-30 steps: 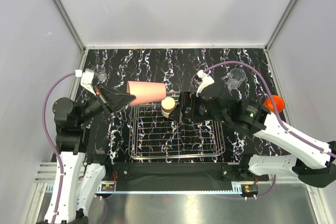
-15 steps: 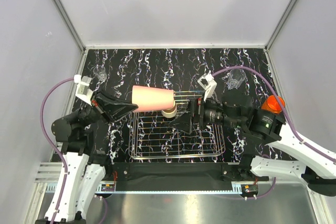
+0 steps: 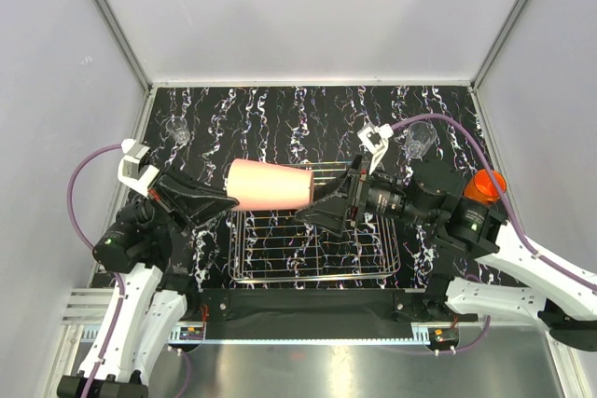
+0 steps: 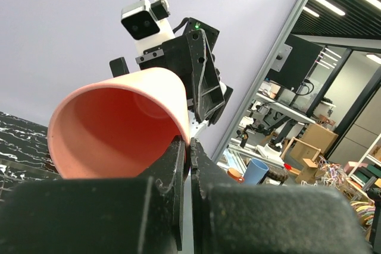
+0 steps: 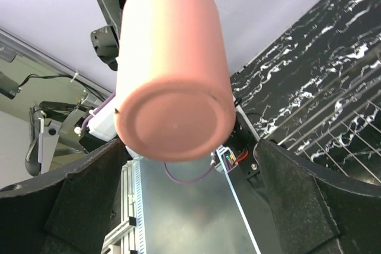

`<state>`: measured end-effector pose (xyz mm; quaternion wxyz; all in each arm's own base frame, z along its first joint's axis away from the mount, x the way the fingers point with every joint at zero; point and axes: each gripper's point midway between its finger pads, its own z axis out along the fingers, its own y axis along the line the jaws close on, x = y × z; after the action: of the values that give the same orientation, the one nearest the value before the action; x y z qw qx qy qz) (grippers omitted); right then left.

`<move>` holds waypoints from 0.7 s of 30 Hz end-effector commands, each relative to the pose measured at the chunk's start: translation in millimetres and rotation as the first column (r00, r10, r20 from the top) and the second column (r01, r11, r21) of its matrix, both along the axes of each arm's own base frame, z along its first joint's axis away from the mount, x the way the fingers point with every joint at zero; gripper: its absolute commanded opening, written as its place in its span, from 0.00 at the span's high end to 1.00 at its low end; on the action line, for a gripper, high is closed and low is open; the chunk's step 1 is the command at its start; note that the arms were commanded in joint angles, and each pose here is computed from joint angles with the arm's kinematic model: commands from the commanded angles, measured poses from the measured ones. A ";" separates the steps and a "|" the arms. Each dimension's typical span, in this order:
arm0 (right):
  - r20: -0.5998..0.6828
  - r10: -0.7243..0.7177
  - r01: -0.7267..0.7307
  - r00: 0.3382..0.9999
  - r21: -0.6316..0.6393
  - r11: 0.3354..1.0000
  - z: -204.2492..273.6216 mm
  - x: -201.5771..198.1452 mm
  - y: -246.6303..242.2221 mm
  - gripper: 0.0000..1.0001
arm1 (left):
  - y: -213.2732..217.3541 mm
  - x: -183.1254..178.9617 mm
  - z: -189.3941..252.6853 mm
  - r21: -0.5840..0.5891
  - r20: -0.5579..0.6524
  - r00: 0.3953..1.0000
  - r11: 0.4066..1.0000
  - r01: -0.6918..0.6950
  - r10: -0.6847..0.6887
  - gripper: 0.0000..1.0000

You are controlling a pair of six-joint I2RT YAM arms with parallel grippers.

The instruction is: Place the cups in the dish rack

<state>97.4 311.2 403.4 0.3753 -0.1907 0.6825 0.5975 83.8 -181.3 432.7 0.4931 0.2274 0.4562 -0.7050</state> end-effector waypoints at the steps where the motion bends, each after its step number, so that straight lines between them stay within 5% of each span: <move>1: 0.106 0.025 -0.038 0.994 0.120 0.992 43.2 -3.9 3.4 0.00 | 2.8 -9.4 9.1 -0.041 0.050 0.999 0.999 -0.012 0.014 1.00; 11: 0.120 0.008 -0.025 0.993 0.138 0.990 52.5 2.8 10.7 0.08 | 1.8 -12.5 7.9 -0.030 0.051 0.999 1.000 -0.009 0.011 1.00; 14: 0.118 0.008 -0.026 0.993 0.146 0.989 54.5 2.6 10.7 0.18 | 2.1 -12.4 7.3 -0.035 0.049 0.999 0.999 -0.010 0.012 1.00; 18: 0.115 0.009 -0.026 0.993 0.150 0.988 55.6 3.3 12.1 0.39 | 1.8 -13.4 6.2 -0.035 0.046 0.999 0.999 -0.005 0.006 1.00; 21: 0.110 0.007 -0.023 0.994 0.149 0.989 58.3 4.2 13.5 0.74 | 1.1 -10.0 2.9 -0.030 0.023 1.000 1.000 -0.005 0.006 1.00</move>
<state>104.4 327.0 428.0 0.3999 -0.2005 0.6473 0.6171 77.0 -181.2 434.5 0.4931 0.2247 0.4518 -0.7087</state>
